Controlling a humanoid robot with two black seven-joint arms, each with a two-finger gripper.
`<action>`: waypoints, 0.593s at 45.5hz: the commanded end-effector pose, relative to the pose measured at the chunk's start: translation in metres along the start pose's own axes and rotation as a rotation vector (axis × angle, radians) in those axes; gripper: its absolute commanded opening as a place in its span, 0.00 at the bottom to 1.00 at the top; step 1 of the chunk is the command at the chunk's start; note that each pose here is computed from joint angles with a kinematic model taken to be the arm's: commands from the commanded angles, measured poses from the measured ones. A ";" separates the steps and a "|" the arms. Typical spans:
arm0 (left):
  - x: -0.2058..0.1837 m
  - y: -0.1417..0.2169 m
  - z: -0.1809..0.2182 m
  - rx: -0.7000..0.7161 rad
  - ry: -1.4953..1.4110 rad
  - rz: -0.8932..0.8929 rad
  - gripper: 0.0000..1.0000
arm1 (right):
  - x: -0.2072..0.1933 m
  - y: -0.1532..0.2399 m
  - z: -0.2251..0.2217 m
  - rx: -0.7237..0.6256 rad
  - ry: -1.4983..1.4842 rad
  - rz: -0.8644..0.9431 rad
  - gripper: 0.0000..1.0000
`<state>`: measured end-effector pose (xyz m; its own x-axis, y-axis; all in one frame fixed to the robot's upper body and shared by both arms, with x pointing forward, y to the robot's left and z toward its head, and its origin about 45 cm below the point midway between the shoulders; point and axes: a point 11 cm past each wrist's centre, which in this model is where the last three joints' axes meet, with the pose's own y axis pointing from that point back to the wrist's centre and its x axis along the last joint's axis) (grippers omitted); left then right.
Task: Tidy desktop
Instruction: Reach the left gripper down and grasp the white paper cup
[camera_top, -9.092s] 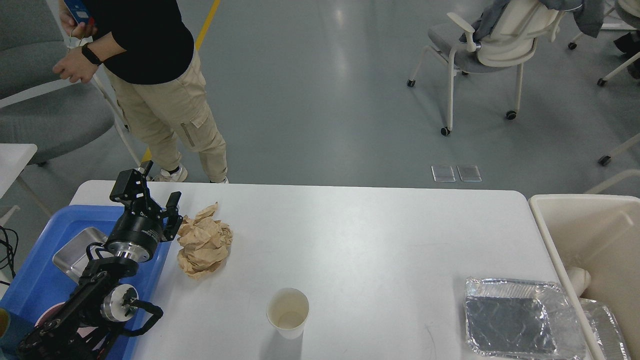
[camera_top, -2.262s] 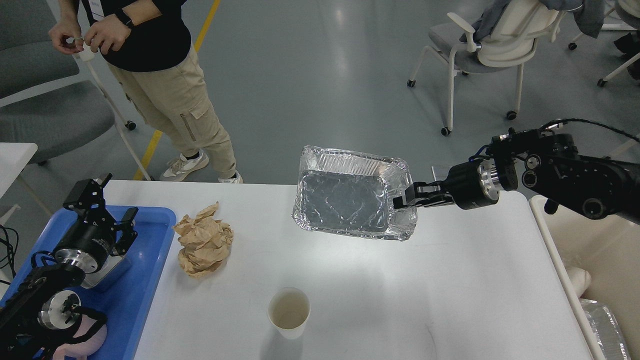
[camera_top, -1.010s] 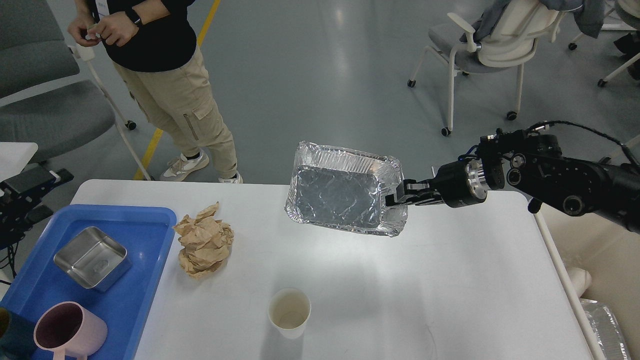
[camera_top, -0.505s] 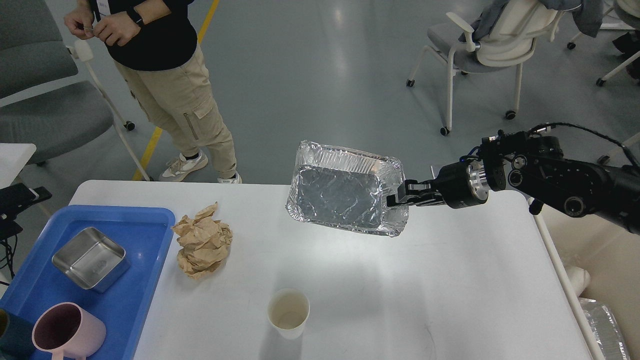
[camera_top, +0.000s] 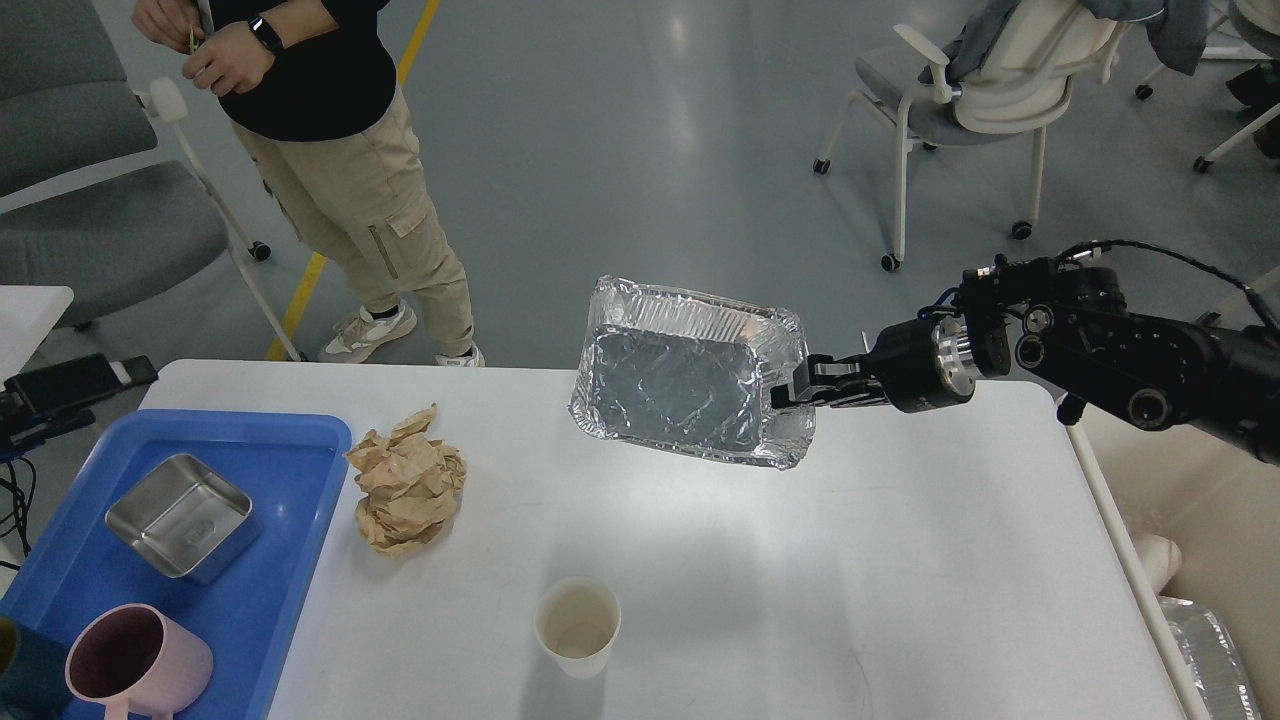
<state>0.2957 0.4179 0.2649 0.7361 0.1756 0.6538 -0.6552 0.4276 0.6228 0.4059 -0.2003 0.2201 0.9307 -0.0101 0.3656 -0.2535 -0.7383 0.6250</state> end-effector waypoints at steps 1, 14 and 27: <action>-0.005 -0.021 0.019 -0.065 -0.280 -0.079 0.97 | 0.002 0.002 -0.001 0.008 -0.006 0.012 0.00; -0.019 -0.093 0.076 -0.095 -0.754 -0.290 0.97 | 0.005 0.001 -0.006 0.016 0.000 0.014 0.00; -0.042 -0.145 0.164 -0.239 -1.153 -0.513 0.97 | 0.006 0.000 -0.009 0.023 0.003 0.016 0.00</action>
<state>0.3341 0.2406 0.2209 0.3656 -0.7911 0.4904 -0.2706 0.4138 0.8692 0.4089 -0.1958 0.2273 0.9264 -0.0196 0.3759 -0.2619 -0.7509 0.6062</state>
